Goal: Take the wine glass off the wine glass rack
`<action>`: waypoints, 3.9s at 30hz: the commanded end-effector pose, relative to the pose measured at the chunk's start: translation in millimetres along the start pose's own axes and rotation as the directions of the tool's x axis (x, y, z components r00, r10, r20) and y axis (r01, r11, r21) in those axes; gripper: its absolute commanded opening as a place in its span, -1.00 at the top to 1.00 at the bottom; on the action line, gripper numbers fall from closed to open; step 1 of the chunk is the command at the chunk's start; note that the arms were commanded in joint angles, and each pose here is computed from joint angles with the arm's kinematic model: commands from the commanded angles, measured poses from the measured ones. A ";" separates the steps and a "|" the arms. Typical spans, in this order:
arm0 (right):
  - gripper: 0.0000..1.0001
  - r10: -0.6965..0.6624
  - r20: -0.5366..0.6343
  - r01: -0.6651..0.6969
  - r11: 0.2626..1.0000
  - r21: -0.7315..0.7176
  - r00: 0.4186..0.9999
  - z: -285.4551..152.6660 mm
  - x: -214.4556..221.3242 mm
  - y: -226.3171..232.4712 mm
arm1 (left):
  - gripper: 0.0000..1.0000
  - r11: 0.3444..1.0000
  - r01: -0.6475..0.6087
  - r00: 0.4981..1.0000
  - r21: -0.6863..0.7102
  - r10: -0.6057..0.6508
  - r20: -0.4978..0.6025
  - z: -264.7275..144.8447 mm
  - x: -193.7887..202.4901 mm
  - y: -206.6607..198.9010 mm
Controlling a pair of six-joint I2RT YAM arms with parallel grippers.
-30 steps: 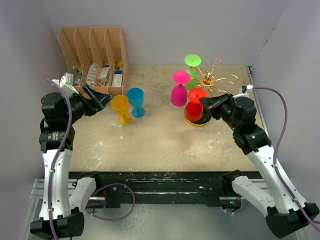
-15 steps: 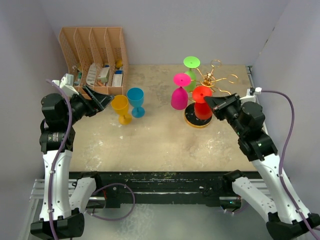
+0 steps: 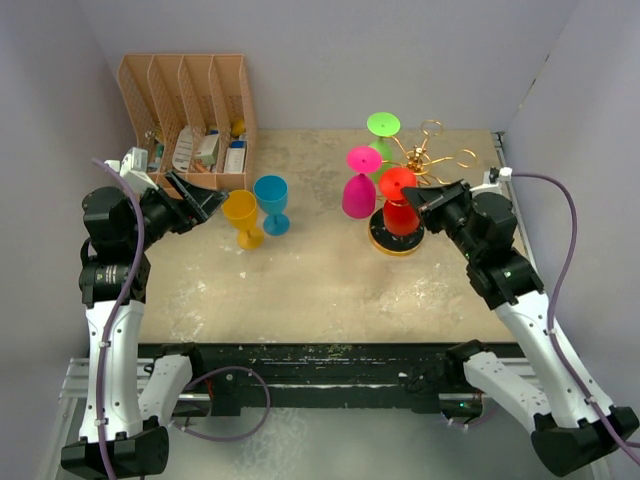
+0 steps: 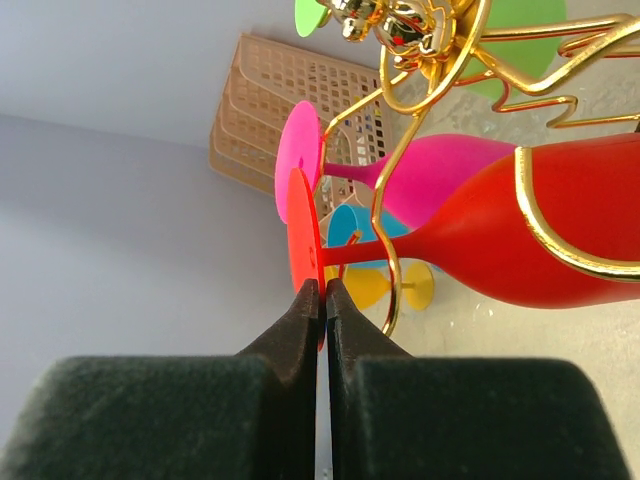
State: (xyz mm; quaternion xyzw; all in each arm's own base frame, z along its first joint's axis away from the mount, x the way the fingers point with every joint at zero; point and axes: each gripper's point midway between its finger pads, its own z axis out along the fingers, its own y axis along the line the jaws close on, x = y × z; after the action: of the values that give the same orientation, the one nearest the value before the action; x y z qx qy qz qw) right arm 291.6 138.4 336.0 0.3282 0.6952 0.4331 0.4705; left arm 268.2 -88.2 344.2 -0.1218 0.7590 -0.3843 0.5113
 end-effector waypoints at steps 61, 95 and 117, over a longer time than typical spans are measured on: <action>1.00 -0.307 -0.479 0.064 0.886 -0.459 0.822 -27.8 85.8 95.8 | -0.59 0.994 -0.018 1.000 0.104 0.019 -0.016 -11.5 2.5 -27.3; 1.00 -0.942 0.329 0.938 -0.063 -0.340 0.057 -31.5 168.6 139.0 | -0.54 0.948 0.302 0.949 0.103 -0.288 -0.126 -57.4 21.3 -77.8; 1.00 -0.551 0.706 0.866 -0.466 0.181 -0.444 -78.0 230.3 148.2 | -0.43 0.849 0.510 0.834 0.139 -0.448 -0.322 -56.4 57.9 -84.3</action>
State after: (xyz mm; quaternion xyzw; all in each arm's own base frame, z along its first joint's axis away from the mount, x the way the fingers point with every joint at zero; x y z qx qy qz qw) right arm 144.0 394.1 352.4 -0.5130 0.3492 -0.0255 0.7837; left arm 181.0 -146.7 363.3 -0.2165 0.7316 -0.5724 0.3004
